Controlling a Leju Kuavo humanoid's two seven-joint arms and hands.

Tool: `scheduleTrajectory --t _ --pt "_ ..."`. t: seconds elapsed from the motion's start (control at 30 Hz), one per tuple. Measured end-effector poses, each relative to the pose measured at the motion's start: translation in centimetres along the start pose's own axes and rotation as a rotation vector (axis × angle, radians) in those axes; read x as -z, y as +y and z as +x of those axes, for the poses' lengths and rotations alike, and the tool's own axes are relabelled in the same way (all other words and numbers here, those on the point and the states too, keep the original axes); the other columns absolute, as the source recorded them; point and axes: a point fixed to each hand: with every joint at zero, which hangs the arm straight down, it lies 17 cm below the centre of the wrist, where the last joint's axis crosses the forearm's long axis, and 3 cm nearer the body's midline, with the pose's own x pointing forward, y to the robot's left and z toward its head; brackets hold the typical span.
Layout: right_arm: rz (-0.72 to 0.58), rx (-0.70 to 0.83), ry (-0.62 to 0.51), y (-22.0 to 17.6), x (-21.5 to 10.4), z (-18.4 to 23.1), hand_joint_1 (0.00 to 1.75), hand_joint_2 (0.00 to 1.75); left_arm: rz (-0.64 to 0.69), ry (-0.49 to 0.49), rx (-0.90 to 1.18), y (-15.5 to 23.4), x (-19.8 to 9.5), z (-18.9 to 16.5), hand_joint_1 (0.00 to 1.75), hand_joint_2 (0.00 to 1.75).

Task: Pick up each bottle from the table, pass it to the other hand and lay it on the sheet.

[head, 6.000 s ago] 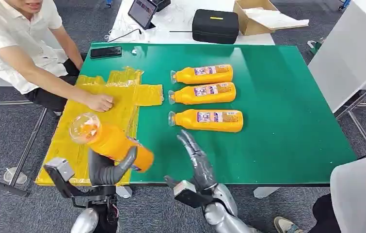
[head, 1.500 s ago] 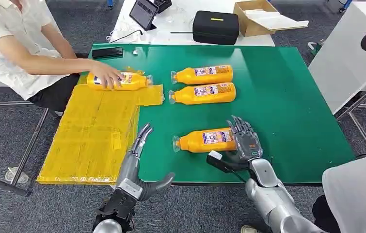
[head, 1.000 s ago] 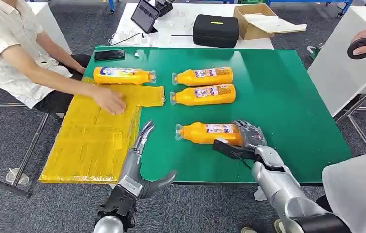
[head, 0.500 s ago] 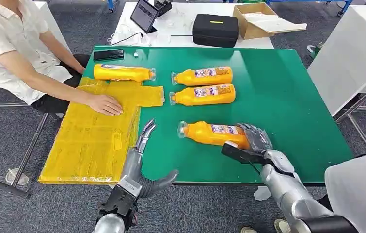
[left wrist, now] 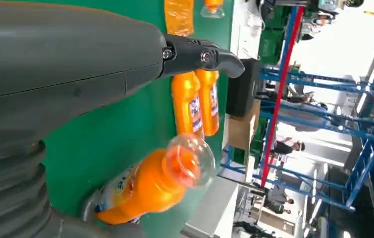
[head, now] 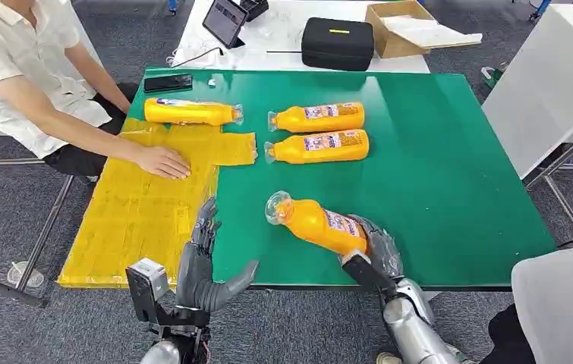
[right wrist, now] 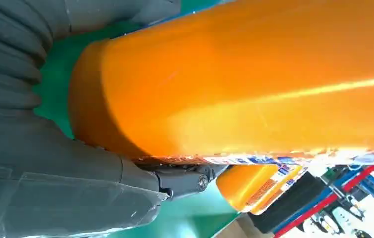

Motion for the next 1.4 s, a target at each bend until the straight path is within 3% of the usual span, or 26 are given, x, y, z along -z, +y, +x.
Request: scheduleTrajectory --t 0.4,0.7,0.77,0.8,0.87,1.03,1.4 --pt "-0.174 0.061 -0.064 -2.6 0.4 3.5 1.75 1.75 0.111 -0.104 0.044 2.0 -0.4 2.7 0.00 1.75" --pt "-0.186 0.068 -0.071 -2.8 0.4 3.8 1.75 1.75 0.115 -0.104 0.042 2.1 -0.4 2.8 0.00 1.75" --pt "-0.190 0.094 -0.093 -2.4 0.6 4.9 1.75 1.75 0.103 -0.065 0.015 1.8 -0.3 2.2 0.00 1.75" --pt "-0.185 0.120 -0.105 -1.8 0.8 5.8 1.75 1.75 0.084 -0.016 -0.014 1.4 -0.4 1.3 0.00 1.75" --pt "-0.044 0.203 -0.216 3.6 2.4 12.5 1.75 1.75 0.057 0.053 -0.008 1.0 0.1 -0.8 0.00 1.75" --pt "0.007 0.193 -0.241 5.3 3.7 15.3 1.75 1.75 0.041 0.112 -0.065 0.5 0.3 -1.9 0.00 1.75" --pt "0.084 0.212 -0.323 7.6 4.3 19.4 1.75 1.75 0.040 0.114 -0.116 0.2 1.5 -1.5 0.00 1.75"
